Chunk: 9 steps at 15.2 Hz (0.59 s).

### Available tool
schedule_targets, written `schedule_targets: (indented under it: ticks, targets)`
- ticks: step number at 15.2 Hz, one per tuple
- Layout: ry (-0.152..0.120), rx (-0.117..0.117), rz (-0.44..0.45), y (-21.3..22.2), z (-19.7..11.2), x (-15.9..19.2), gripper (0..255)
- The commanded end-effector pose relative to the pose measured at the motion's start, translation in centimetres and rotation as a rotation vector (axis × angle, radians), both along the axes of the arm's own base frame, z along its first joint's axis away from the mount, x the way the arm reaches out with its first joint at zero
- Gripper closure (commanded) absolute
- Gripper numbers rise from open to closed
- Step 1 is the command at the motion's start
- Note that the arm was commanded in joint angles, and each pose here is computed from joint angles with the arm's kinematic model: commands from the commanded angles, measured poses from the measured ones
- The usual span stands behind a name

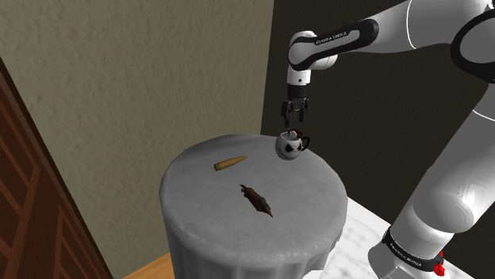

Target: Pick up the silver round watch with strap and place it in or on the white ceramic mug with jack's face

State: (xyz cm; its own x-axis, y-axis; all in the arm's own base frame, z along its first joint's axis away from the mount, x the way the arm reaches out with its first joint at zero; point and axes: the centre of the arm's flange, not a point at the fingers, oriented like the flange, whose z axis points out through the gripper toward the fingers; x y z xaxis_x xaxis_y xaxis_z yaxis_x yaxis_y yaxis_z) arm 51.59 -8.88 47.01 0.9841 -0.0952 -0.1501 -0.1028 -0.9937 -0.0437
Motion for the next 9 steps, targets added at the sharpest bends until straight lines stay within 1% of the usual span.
schedule_targets:
  ticks: [1,2,9]
  targets:
    - [0.0,0.0,0.0,0.1,2.5,0.4,0]
    - [0.0,0.0,0.0,0.0,3.5,0.5,0]
    - [0.0,0.0,0.0,0.0,3.5,0.5,0]
